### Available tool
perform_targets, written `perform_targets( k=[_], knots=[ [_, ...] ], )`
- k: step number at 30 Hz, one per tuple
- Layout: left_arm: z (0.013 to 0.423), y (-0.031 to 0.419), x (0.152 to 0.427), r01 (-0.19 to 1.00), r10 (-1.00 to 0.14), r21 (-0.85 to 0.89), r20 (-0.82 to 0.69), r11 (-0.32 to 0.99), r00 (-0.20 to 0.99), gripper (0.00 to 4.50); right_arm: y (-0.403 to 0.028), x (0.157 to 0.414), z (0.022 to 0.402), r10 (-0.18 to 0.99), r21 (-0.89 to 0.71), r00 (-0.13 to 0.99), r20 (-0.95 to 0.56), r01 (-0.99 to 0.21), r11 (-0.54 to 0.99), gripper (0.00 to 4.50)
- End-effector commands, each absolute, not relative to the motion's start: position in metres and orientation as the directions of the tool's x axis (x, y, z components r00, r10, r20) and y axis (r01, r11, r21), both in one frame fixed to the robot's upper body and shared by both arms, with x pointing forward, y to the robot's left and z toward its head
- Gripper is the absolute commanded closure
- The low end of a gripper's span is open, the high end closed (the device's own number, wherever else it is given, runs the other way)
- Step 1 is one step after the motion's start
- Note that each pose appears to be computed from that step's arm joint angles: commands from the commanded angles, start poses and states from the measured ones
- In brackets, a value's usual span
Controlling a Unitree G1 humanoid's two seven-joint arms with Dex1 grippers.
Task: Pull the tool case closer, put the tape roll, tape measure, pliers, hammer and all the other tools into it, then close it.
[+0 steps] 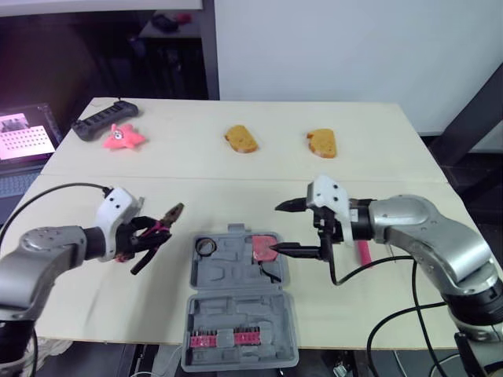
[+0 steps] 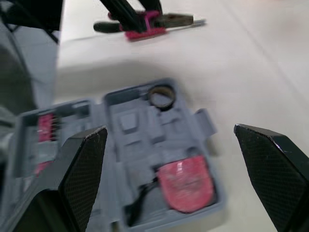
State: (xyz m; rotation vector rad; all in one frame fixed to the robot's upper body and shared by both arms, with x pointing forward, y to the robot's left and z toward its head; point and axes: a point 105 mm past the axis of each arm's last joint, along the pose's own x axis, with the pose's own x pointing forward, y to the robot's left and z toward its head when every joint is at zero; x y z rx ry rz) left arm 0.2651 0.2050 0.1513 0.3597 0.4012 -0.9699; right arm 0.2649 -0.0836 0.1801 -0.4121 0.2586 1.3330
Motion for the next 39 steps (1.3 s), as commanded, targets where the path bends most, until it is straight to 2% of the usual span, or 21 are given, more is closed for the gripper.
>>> perform_targets(
  k=[1,4,11,21,25,28,33,34,39],
  knots=[
    [0.164,0.185,0.245,0.949,-0.803,0.143,-0.506,0.283,0.315,2.13,-0.076,0.26,0.188,0.894,-0.198,0.142,-0.424,-0.978,0.062,0.0],
    [0.179,0.164,0.234,0.986,-0.843,0.132,-0.514,0.104,0.157,2.13,-0.058,0.26,0.193,0.91,-0.244,0.091,-0.404,-0.97,-0.011,0.0],
    [0.192,0.144,0.23,0.988,-0.844,0.15,-0.535,-0.045,0.043,2.13,-0.038,0.256,0.195,0.927,-0.236,0.059,-0.37,-0.971,-0.032,0.0],
    [0.201,0.131,0.242,0.979,-0.845,0.194,-0.532,-0.055,0.057,2.13,-0.022,0.239,0.192,0.937,-0.158,-0.002,-0.35,-0.985,-0.062,0.0],
    [0.2,0.126,0.24,0.979,-0.851,0.194,-0.522,-0.058,0.053,2.13,-0.016,0.239,0.191,0.943,-0.148,0.014,-0.332,-0.988,-0.038,0.0],
    [0.197,0.123,0.237,0.98,-0.852,0.187,-0.523,-0.069,0.04,2.13,-0.013,0.24,0.191,0.946,-0.144,0.027,-0.323,-0.989,-0.021,0.88],
    [0.197,0.123,0.237,0.98,-0.853,0.189,-0.52,-0.068,0.041,2.13,-0.013,0.242,0.191,0.946,-0.151,0.047,-0.322,-0.989,-0.002,3.3],
    [0.198,0.123,0.238,0.979,-0.854,0.192,-0.518,-0.065,0.044,2.13,-0.013,0.242,0.191,0.945,-0.15,0.05,-0.324,-0.989,0.001,3.56],
    [0.199,0.122,0.238,0.98,-0.858,0.19,-0.511,-0.065,0.042,2.13,-0.014,0.243,0.191,0.946,-0.154,0.062,-0.317,-0.988,0.013,3.55]
  ],
)
